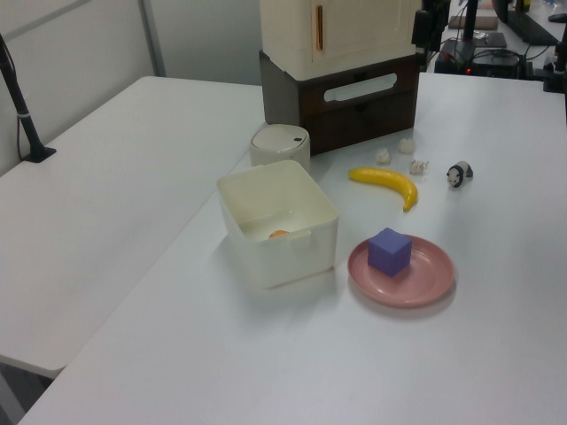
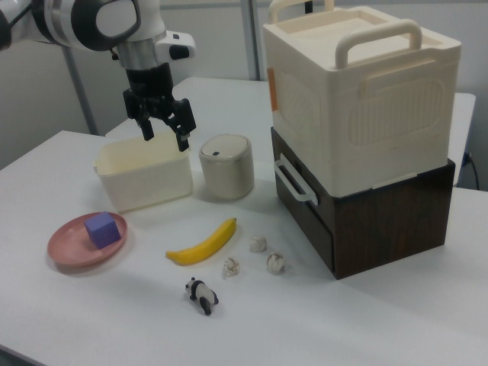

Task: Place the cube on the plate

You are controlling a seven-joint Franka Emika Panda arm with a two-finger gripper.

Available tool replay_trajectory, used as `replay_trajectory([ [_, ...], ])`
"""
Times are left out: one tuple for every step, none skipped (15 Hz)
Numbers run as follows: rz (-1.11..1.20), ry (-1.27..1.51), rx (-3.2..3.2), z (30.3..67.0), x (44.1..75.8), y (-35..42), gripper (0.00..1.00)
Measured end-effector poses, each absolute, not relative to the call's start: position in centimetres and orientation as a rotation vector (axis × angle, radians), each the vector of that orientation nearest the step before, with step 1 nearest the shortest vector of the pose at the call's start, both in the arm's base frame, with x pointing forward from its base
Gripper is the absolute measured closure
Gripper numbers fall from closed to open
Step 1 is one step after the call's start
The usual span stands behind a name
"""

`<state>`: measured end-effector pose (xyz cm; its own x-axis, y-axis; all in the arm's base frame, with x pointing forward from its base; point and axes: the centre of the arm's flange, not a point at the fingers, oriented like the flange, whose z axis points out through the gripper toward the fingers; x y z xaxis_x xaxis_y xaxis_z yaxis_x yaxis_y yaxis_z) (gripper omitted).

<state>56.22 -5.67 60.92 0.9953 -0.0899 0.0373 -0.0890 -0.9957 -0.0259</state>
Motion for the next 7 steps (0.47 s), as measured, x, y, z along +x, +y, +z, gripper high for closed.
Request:
replay_trajectory([
  [-0.073,0.142,-3.114,60.85,56.41,-5.71,0.00],
  [-0.076,0.154,-3.113,60.80,56.49,-5.76,0.00],
  [-0.076,0.172,-3.111,60.78,56.51,-5.76,0.00],
  [-0.076,0.190,-3.108,60.77,56.51,-5.72,0.00],
  [-0.076,0.200,-3.107,60.77,56.52,-5.65,0.00],
  [-0.075,0.205,-3.106,60.77,56.53,-5.61,0.00],
  [-0.075,0.206,-3.106,60.77,56.53,-5.58,0.00],
])
